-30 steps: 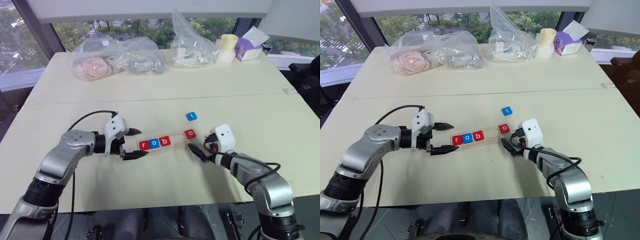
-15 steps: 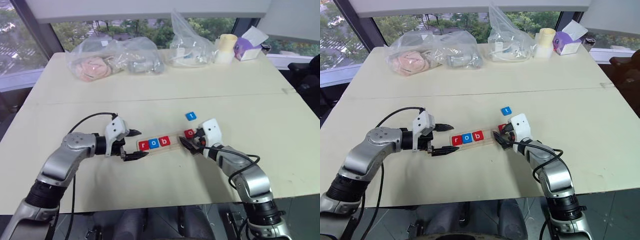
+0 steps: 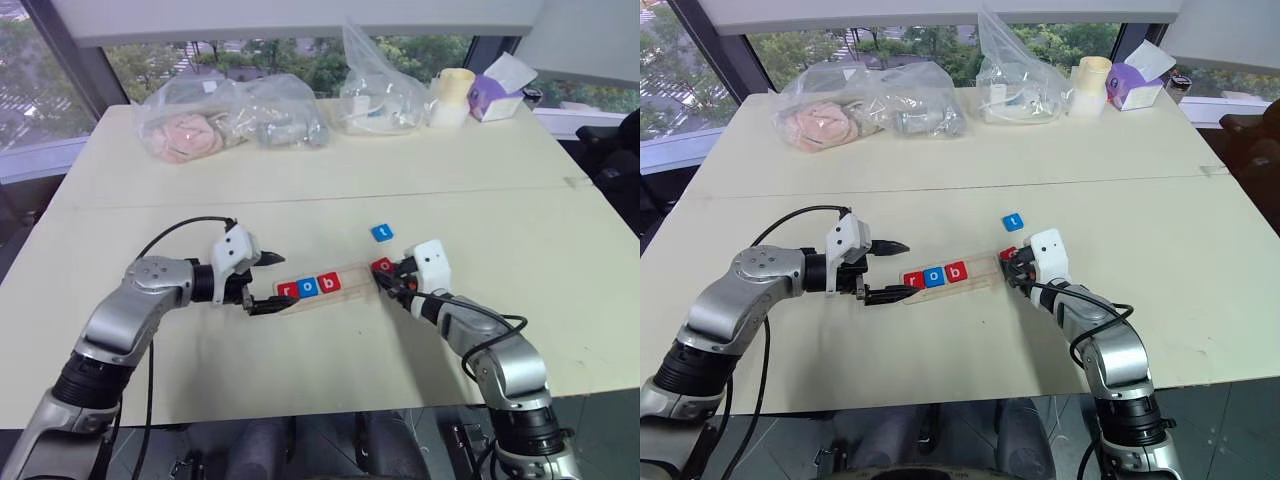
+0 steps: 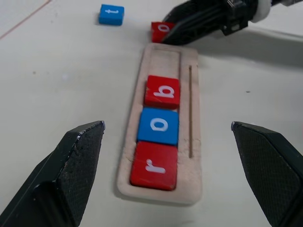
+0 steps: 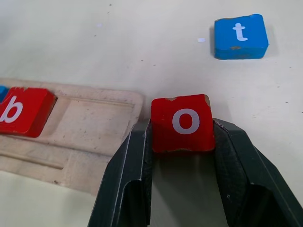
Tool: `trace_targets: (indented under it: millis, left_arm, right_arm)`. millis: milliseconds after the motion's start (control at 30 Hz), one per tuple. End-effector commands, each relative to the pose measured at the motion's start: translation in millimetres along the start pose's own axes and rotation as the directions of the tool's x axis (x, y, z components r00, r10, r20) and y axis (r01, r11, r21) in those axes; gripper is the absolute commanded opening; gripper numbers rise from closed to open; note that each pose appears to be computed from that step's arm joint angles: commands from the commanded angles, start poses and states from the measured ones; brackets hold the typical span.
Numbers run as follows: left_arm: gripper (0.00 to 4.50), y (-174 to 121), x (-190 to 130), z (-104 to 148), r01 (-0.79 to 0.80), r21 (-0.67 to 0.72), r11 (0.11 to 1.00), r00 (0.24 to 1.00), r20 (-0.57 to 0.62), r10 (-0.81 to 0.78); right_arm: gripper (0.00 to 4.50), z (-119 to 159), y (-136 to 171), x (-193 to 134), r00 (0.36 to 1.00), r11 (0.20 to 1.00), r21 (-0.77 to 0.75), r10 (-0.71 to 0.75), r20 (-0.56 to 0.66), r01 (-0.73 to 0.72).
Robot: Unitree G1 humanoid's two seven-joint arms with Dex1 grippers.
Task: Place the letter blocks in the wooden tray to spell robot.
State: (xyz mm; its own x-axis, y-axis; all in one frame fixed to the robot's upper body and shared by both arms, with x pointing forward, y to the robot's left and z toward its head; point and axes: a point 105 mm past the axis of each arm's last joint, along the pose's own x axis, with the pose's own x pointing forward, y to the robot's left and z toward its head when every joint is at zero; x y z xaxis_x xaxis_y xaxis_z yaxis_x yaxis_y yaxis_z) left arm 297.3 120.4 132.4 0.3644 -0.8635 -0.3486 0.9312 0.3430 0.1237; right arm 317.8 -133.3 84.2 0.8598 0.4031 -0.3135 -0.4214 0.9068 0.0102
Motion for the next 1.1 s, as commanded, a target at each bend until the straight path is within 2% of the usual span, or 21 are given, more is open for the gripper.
trace_targets:
  millis: [33,133,267,433,567,633,733,800,833,933,1000,1067,1100]
  left_arm:
    - [4.5,7,-6,12,-0.016,0.032,0.999,1.0,0.018,0.015]
    - [4.5,10,-7,17,-0.017,0.034,0.999,1.0,0.017,0.016]
    - [4.5,5,-6,28,0.029,0.033,0.999,0.999,0.015,-0.029]
    - [4.5,-27,-7,33,0.11,0.055,0.992,0.994,-0.014,-0.11]
    - [4.5,-25,-1,35,0.105,0.057,0.993,0.995,-0.004,-0.105]
    - [4.5,-24,3,35,0.108,0.056,0.993,0.994,0.0,-0.108]
    - [4.5,-26,6,34,0.13,0.052,0.99,0.991,0.01,-0.13]
    - [4.5,-26,6,33,0.14,0.05,0.989,0.99,0.009,-0.14]
    - [4.5,-25,6,31,0.141,0.049,0.989,0.99,0.007,-0.141]
    - [4.5,-24,3,27,0.14,0.045,0.989,0.99,-0.004,-0.14]
    - [4.5,-24,1,25,0.144,0.044,0.989,0.99,-0.011,-0.144]
    - [4.5,-27,-4,22,0.172,0.031,0.985,0.985,-0.028,-0.171]
    - [4.5,-35,-10,18,0.225,0.018,0.974,0.973,-0.052,-0.224]
  right_arm:
    - [1.15,18,5,-7,0.997,1.0,0.01,0.022,0.081,-0.023]
    - [1.15,31,-1,-16,0.991,0.999,0.036,-0.016,0.134,0.011]
    - [1.15,35,-8,-33,0.984,0.993,0.076,-0.105,0.141,0.095]
    - [1.15,22,-7,-54,0.973,0.962,0.17,-0.224,0.058,0.212]
    - [1.15,5,4,-64,0.957,0.934,0.21,-0.285,-0.047,0.289]
    - [1.15,0,16,-66,0.961,0.931,0.238,-0.267,-0.071,0.276]
    - [1.15,-6,15,-66,0.957,0.921,0.262,-0.272,-0.098,0.288]
    - [2.26,-10,15,-65,0.956,0.922,0.258,-0.264,-0.124,0.288]
    - [2.66,-10,14,-65,0.957,0.926,0.247,-0.261,-0.127,0.285]
    - [4.23,1,4,-66,0.966,0.95,0.18,-0.249,-0.068,0.257]
    - [4.23,9,-3,-68,0.97,0.961,0.13,-0.242,-0.02,0.242]
    - [4.23,23,-3,-69,0.992,0.993,0.029,-0.113,0.059,0.111]
    - [4.23,25,2,-73,0.998,0.998,-0.057,0.031,0.056,-0.028]
